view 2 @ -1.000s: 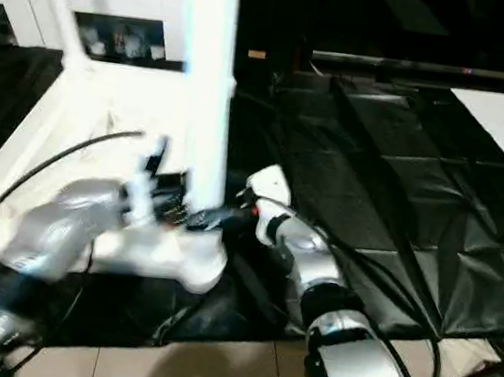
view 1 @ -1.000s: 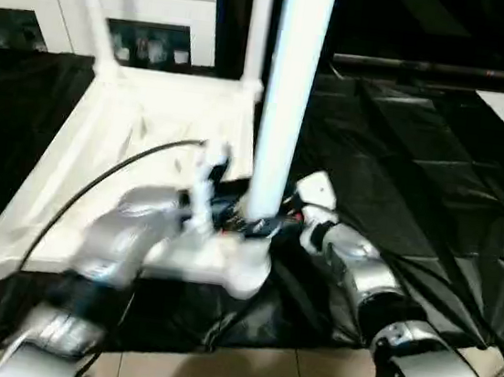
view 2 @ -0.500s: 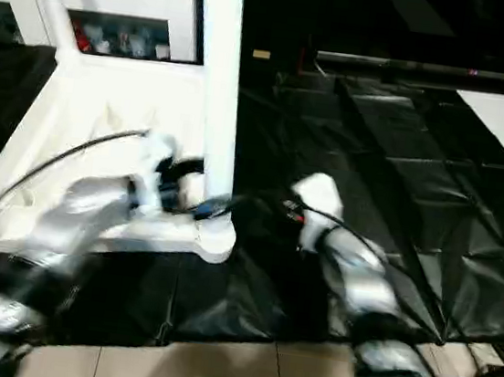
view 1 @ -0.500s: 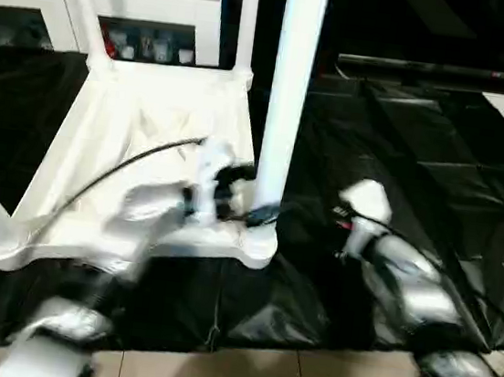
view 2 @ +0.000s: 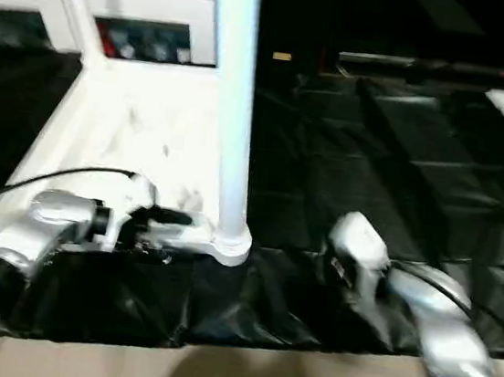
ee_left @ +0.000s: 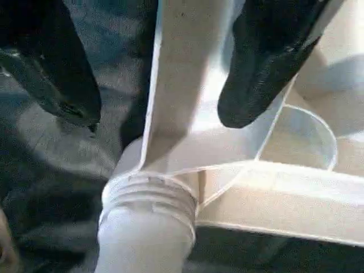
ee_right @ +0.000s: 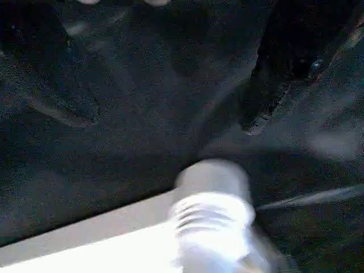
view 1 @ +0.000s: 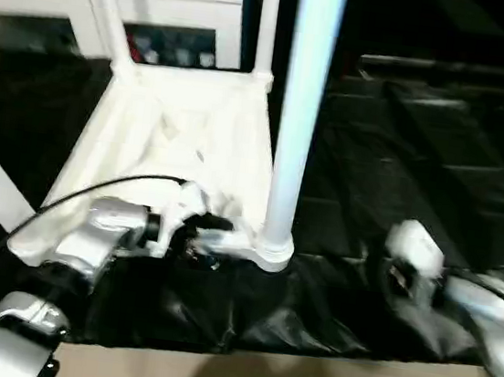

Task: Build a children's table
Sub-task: Rotate table base

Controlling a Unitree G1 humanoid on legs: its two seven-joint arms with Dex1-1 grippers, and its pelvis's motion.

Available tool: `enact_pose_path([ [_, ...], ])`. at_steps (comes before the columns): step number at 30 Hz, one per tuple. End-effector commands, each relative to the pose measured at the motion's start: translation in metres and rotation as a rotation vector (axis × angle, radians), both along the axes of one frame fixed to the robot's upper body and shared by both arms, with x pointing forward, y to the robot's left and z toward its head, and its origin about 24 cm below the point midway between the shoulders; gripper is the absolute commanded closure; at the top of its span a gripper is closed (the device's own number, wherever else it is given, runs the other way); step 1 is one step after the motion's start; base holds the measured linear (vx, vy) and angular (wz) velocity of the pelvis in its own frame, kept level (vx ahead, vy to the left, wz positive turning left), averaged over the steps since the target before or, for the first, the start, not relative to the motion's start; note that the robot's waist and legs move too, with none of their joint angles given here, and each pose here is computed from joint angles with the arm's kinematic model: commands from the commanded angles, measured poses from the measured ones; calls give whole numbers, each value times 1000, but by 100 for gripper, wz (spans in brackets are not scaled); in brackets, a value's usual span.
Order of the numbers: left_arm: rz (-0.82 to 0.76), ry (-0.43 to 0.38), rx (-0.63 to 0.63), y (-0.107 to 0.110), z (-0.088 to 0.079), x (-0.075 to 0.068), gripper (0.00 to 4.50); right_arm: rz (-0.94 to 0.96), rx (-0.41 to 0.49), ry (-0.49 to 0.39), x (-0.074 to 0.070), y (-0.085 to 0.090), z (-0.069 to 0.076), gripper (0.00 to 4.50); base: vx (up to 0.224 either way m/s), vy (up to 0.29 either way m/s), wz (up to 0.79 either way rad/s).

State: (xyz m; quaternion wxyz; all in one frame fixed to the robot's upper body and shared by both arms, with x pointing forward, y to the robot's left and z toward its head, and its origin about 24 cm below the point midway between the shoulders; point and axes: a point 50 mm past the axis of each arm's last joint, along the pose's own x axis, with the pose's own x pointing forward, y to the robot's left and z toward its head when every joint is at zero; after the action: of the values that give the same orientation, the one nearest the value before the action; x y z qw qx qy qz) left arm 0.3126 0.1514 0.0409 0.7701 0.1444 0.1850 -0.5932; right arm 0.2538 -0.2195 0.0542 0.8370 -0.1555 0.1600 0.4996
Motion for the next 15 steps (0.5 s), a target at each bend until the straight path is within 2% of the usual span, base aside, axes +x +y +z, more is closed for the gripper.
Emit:
enact_pose_path([
  [1, -8, -22, 41, -1, 1, 5, 100, 40, 11, -23, 0, 6, 10, 0, 0, 0, 0],
  [8, -6, -17, 57, 9, 4, 12, 162, 23, 74, -39, 6, 21, 21, 0, 0, 0, 0],
  [11, -1, 12, 56, 14, 11, 16, 185, 39, 107, -40, 11, 28, 32, 0, 0, 0, 0],
  [15, 6, 27, 82, 21, 10, 16, 210, 85, 97, -11, 11, 32, 33, 0, 0, 0, 0],
])
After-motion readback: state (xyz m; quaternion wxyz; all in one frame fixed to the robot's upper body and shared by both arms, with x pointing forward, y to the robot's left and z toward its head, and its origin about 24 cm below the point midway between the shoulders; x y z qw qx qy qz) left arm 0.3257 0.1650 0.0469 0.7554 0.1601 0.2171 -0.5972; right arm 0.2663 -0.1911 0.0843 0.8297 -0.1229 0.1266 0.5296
